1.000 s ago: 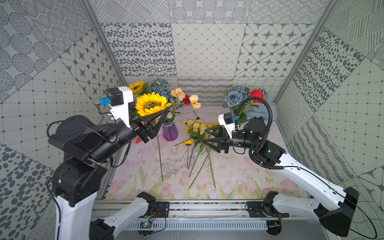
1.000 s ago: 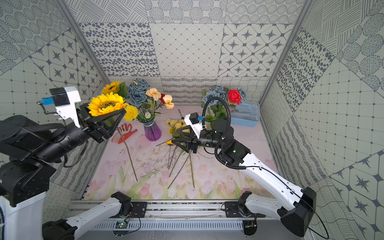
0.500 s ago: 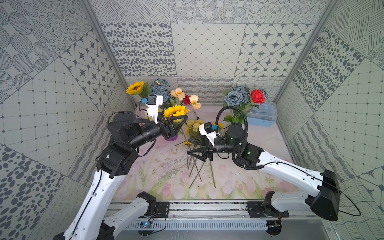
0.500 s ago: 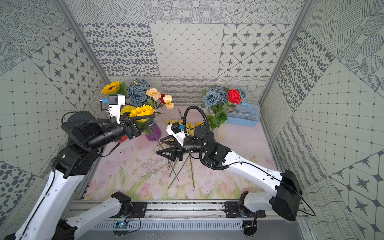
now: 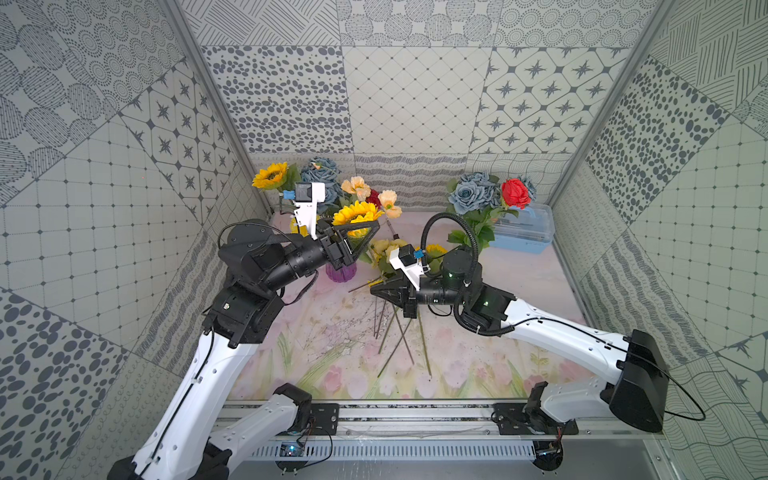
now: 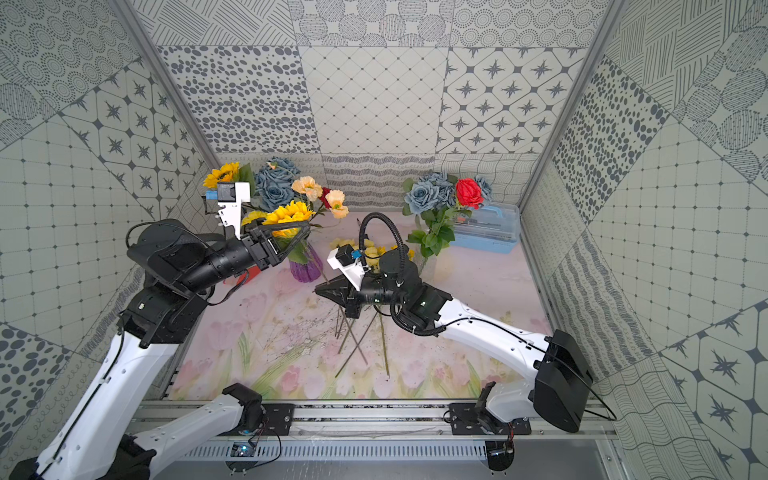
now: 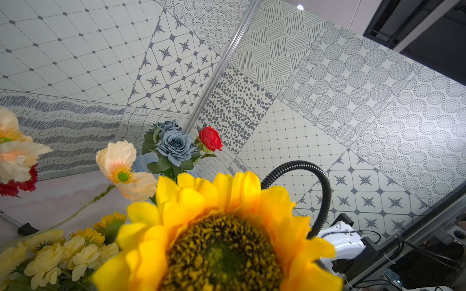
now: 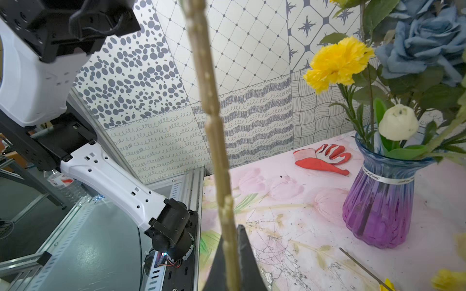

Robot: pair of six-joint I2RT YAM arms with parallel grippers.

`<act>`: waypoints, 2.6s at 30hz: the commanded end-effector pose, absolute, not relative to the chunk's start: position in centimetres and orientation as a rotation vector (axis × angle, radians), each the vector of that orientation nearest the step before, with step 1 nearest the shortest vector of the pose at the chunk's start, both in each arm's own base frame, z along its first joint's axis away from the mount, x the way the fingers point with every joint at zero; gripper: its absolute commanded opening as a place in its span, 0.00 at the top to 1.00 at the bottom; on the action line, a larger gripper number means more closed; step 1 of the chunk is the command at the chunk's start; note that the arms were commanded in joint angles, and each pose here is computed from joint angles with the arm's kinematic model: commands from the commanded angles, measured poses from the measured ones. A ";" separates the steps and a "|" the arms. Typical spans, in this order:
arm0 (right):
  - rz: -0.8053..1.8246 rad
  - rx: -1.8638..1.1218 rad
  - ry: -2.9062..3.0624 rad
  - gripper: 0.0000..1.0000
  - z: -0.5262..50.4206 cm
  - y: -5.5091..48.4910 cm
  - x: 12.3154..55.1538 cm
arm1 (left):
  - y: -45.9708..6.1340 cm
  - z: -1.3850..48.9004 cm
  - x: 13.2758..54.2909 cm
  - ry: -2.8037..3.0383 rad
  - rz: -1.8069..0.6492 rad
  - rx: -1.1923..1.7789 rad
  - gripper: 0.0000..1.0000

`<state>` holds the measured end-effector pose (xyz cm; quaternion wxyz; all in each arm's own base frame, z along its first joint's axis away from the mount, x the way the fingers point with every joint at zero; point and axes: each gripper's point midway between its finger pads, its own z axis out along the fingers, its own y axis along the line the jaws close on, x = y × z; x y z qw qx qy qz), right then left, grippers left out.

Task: Pick out yellow flowers from the vase
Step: Pick up the flower from the vase, then place the flower at the center of the board, then pick up the flower from the vase.

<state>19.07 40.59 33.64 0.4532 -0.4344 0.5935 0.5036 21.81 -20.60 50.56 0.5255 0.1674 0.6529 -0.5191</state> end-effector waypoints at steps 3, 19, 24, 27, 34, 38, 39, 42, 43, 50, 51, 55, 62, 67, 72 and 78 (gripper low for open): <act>1.168 -0.985 1.447 1.00 36.3 38.5 19.4 | -19.2 50.4 22.2 1.591 -1.099 0.373 0.11; 0.957 -0.639 1.822 1.00 30.6 26.9 22.5 | -6.1 41.7 26.1 1.793 -0.110 0.058 0.02; 0.942 -0.542 1.983 1.00 26.1 25.8 23.6 | -6.4 38.1 29.0 1.880 -0.023 0.051 0.02; 0.930 -0.505 2.065 1.00 24.0 25.9 24.7 | -6.2 37.6 29.2 1.857 -0.017 0.028 0.02; 0.902 -0.454 2.210 1.00 19.6 27.8 28.4 | -3.6 36.0 27.9 1.895 0.099 -0.044 0.02; 0.907 -0.429 2.275 1.00 17.6 29.2 30.5 | -3.2 34.3 27.3 1.873 0.076 -0.088 0.02; 0.905 -0.429 2.286 1.00 17.2 29.5 30.9 | -3.4 33.9 27.3 1.863 0.061 -0.085 0.02; 0.880 -0.420 2.320 1.00 15.8 30.1 32.1 | -3.8 32.5 27.9 1.841 0.043 -0.079 0.02; 0.869 -0.424 2.329 1.00 15.3 30.2 32.4 | -3.8 32.2 28.1 1.837 0.046 -0.082 0.02; 0.819 -0.460 2.354 0.86 13.5 30.8 33.6 | -3.1 30.2 30.2 1.798 0.090 -0.140 0.02; 0.814 -0.456 2.354 0.86 13.3 30.8 33.8 | -2.9 30.1 30.6 1.787 0.085 -0.152 0.02; 0.792 -0.451 2.364 0.80 13.0 30.5 34.3 | -2.1 30.3 31.8 1.731 0.044 -0.199 0.02; 0.782 -0.465 2.328 0.53 14.5 30.0 34.0 | -2.2 32.5 34.1 1.615 -0.105 -0.211 0.02; 0.794 -0.475 2.295 0.47 15.3 29.6 33.4 | -4.2 33.9 34.9 1.533 -0.246 -0.128 0.02; 0.816 -0.476 2.274 0.46 15.9 29.6 33.0 | -5.5 33.8 35.7 1.526 -0.270 -0.053 0.02; 0.845 -0.467 2.262 0.45 16.4 29.6 32.8 | -6.2 34.0 36.7 1.515 -0.280 -0.009 0.02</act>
